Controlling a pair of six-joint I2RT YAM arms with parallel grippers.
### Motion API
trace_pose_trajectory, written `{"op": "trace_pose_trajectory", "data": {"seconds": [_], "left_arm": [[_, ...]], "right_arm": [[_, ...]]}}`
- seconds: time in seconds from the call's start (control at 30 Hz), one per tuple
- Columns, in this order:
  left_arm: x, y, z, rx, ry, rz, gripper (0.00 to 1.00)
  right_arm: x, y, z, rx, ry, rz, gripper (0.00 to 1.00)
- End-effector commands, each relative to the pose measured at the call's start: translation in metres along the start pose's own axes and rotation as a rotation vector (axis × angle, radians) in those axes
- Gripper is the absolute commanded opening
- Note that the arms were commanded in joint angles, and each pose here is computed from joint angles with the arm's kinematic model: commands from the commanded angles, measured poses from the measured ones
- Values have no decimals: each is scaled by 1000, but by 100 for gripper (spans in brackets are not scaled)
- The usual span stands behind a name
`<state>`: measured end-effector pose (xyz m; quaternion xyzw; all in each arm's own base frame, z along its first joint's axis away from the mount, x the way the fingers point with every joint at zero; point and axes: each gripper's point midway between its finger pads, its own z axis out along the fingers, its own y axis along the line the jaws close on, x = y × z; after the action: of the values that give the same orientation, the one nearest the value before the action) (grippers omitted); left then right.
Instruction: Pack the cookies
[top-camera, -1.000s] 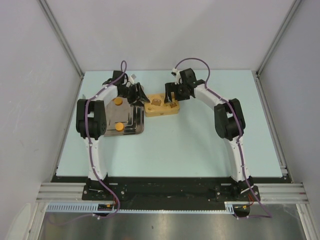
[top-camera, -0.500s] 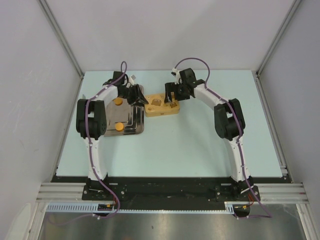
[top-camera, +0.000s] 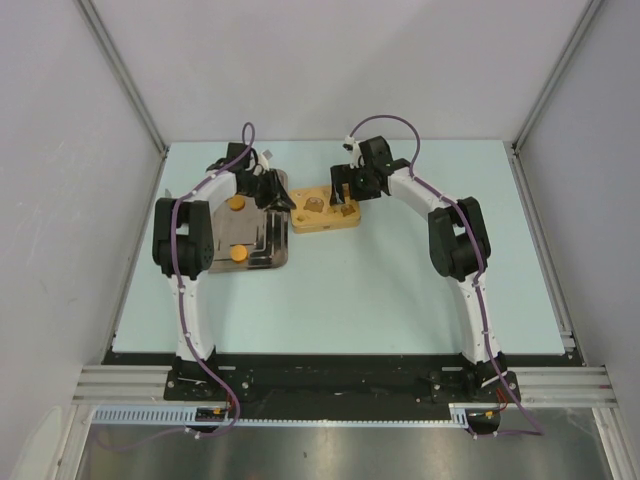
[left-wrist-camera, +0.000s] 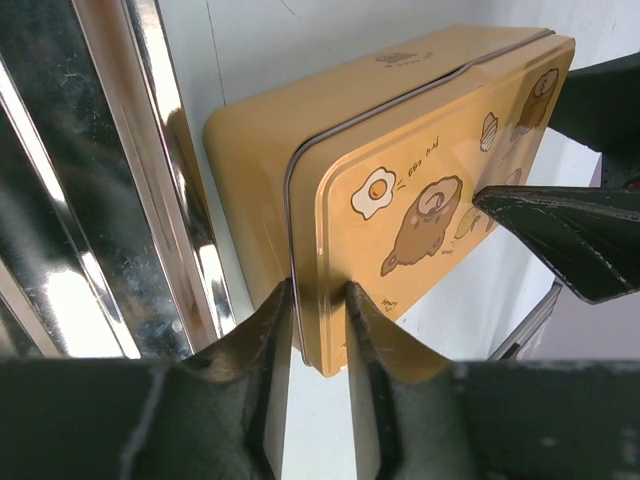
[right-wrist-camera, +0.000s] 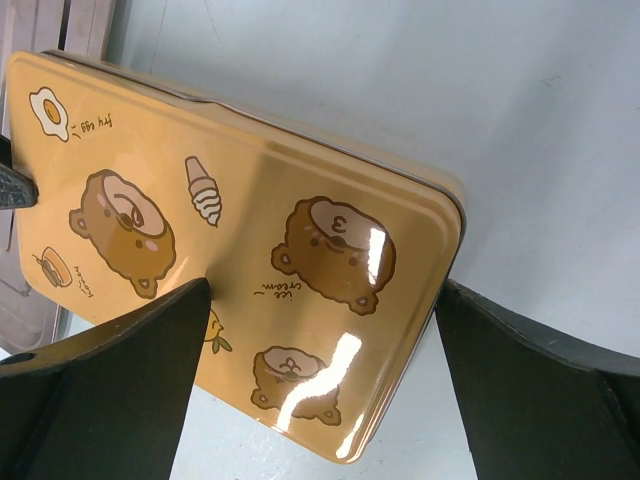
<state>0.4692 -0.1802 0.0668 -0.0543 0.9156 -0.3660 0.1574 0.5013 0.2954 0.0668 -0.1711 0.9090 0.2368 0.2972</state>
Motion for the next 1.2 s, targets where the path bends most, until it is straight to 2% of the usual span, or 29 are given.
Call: {"op": "trace_pose_trajectory", "data": {"seconds": [0.0,0.13,0.3,0.67,1.17], "left_arm": [[5,-14,12,20,10,31,33],[2,-19,10,26,5,39,44],[-8,-25,5,23,-22,62,50],[-33,-40,-2,32,-73,107,54],[-34,-18,16,-24,-39,96,56]], "right_arm": [[-9,8,-5,-11,-19,-29,98],[-10,1,-3,-3,-19,-22,98],[-13,-6,-3,3,-23,-15,98],[-14,-10,-3,-4,-24,-8,98],[-10,-16,2,-3,-12,-4,98]]}}
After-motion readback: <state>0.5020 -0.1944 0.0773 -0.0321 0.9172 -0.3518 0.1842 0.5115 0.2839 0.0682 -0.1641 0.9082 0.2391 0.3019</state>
